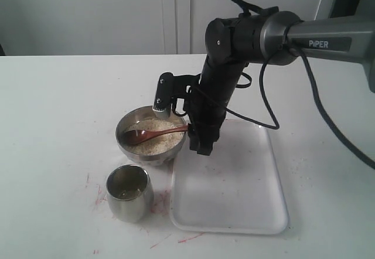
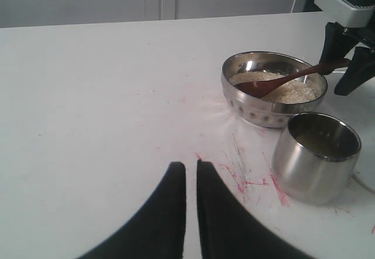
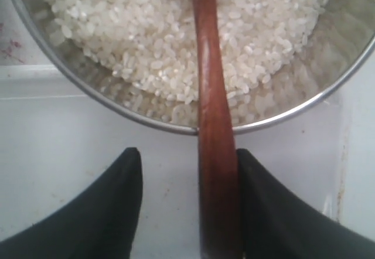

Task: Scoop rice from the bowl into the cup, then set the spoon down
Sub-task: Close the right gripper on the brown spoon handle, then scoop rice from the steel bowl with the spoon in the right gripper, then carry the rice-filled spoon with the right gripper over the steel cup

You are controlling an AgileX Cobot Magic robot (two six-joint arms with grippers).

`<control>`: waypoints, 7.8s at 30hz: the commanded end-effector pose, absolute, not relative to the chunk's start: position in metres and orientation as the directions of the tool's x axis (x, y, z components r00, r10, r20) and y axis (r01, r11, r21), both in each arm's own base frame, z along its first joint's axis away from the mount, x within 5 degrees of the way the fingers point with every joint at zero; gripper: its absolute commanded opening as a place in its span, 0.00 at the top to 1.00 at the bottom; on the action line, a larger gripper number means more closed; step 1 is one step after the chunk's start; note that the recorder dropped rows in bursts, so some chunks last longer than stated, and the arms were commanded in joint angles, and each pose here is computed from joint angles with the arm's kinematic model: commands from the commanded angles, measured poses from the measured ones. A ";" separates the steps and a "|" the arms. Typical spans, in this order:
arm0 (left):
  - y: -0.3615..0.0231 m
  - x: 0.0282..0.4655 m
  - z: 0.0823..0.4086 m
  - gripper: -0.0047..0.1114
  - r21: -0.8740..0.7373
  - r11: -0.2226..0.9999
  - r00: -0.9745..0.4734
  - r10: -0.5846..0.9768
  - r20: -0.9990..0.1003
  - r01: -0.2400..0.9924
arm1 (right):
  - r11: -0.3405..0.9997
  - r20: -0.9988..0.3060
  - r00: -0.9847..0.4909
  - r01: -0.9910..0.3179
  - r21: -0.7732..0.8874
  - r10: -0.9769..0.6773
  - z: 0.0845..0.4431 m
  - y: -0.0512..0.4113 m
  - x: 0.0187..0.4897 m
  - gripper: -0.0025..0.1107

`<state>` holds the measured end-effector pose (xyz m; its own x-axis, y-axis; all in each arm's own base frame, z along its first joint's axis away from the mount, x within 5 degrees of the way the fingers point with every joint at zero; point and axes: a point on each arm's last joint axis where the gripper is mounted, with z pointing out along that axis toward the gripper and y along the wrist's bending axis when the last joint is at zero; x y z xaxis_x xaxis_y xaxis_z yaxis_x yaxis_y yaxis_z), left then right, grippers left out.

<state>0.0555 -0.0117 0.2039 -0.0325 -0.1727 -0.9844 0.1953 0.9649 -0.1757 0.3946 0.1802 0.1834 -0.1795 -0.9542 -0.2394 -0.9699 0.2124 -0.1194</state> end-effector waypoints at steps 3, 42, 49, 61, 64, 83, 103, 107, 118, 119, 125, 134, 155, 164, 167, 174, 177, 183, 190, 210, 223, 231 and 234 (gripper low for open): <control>-0.012 0.055 0.206 0.84 -0.188 0.962 -0.026 -0.186 -0.982 0.198 | 0.235 -0.266 -0.198 -0.965 -0.117 -0.943 0.187 0.181 0.396 0.66; -0.012 0.055 0.206 0.84 -0.188 0.962 -0.026 -0.186 -0.982 0.198 | 0.532 -0.128 -0.570 -0.631 -0.564 -0.812 0.294 0.218 0.271 0.98; -0.012 0.055 0.206 0.84 -0.188 0.962 -0.026 -0.186 -0.982 0.198 | 0.328 0.060 -0.551 -0.578 -0.747 -0.833 0.252 0.197 0.272 0.98; -0.012 0.055 0.206 0.84 -0.188 0.962 -0.026 -0.186 -0.982 0.198 | 0.089 0.130 -0.320 -0.587 -0.805 -0.938 0.225 0.218 0.292 0.98; -0.012 0.055 0.206 0.84 -0.188 0.962 -0.026 -0.186 -0.982 0.198 | 0.023 0.188 -0.298 -0.583 -0.812 -0.936 0.209 0.222 0.298 0.98; -0.012 0.055 0.206 0.84 -0.188 0.962 -0.026 -0.186 -0.982 0.198 | -0.136 0.277 -0.192 -0.535 -0.834 -0.942 0.176 0.236 0.313 0.98; -0.012 0.055 0.206 0.84 -0.188 0.962 -0.026 -0.186 -0.982 0.198 | 0.028 0.182 -0.237 -0.677 -0.735 -0.954 0.180 0.248 0.312 0.98; -0.012 0.055 0.206 0.84 -0.188 0.962 -0.026 -0.186 -0.982 0.198 | 0.061 0.159 -0.244 -0.702 -0.709 -0.957 0.188 0.251 0.311 0.98; -0.012 0.055 0.206 0.84 -0.188 0.962 -0.026 -0.186 -0.982 0.198 | 0.252 0.045 -0.344 -0.766 -0.592 -0.938 0.213 0.246 0.311 0.98; -0.012 0.055 0.206 0.84 -0.188 0.962 -0.026 -0.186 -0.982 0.198 | 0.275 0.045 -0.365 -0.773 -0.572 -0.930 0.214 0.241 0.312 0.98; -0.012 0.055 0.206 0.84 -0.188 0.962 -0.026 -0.186 -0.982 0.198 | 0.486 -0.051 -0.510 -0.779 -0.395 -0.859 0.216 0.219 0.318 0.98; -0.012 0.055 0.206 0.84 -0.188 0.962 -0.026 -0.186 -0.982 0.198 | 0.594 -0.210 -0.556 -0.765 -0.251 -0.804 0.238 0.208 0.320 0.98; -0.012 0.055 0.206 0.84 -0.188 0.962 -0.026 -0.186 -0.982 0.198 | 0.626 -0.211 -0.590 -0.744 -0.232 -0.780 0.317 0.177 0.268 0.98; -0.012 0.055 0.206 0.84 -0.188 0.962 -0.026 -0.186 -0.982 0.198 | 0.571 -0.335 -0.478 -0.772 -0.280 -0.812 0.359 0.192 0.215 0.98; -0.012 0.055 0.206 0.84 -0.188 0.962 -0.026 -0.186 -0.982 0.198 | 0.564 -0.346 -0.472 -0.788 -0.248 -0.811 0.357 0.199 0.197 0.98; -0.012 0.055 0.206 0.84 -0.188 0.962 -0.026 -0.186 -0.982 0.198 | 0.522 -0.274 -0.462 -0.826 -0.213 -0.843 0.329 0.215 0.166 0.98; -0.012 0.055 0.206 0.84 -0.188 0.962 -0.026 -0.186 -0.982 0.198 | 0.509 -0.249 -0.459 -0.836 -0.206 -0.853 0.321 0.219 0.158 0.98; -0.012 0.055 0.206 0.84 -0.188 0.962 -0.026 -0.186 -0.982 0.198 | 0.542 -0.202 -0.506 -0.815 -0.206 -0.838 0.304 0.215 0.152 0.98; -0.012 0.055 0.206 0.84 -0.188 0.962 -0.026 -0.186 -0.982 0.198 | 0.554 -0.199 -0.517 -0.777 -0.297 -0.832 0.287 0.218 0.165 0.98; -0.012 0.055 0.206 0.84 -0.188 0.962 -0.026 -0.186 -0.982 0.198 | 0.429 -0.078 -0.446 -0.776 -0.462 -0.892 0.248 0.236 0.191 0.98; -0.012 0.055 0.206 0.84 -0.188 0.962 -0.026 -0.186 -0.982 0.198 | 0.345 -0.039 -0.390 -0.759 -0.552 -0.920 0.247 0.236 0.200 0.98; -0.012 0.055 0.206 0.84 -0.188 0.962 -0.026 -0.186 -0.982 0.198 | 0.231 0.028 -0.301 -0.784 -0.576 -0.953 0.249 0.235 0.202 0.98; -0.012 0.055 0.206 0.84 -0.188 0.962 -0.026 -0.186 -0.982 0.198 | 0.212 0.037 -0.291 -0.773 -0.598 -0.956 0.250 0.234 0.204 0.98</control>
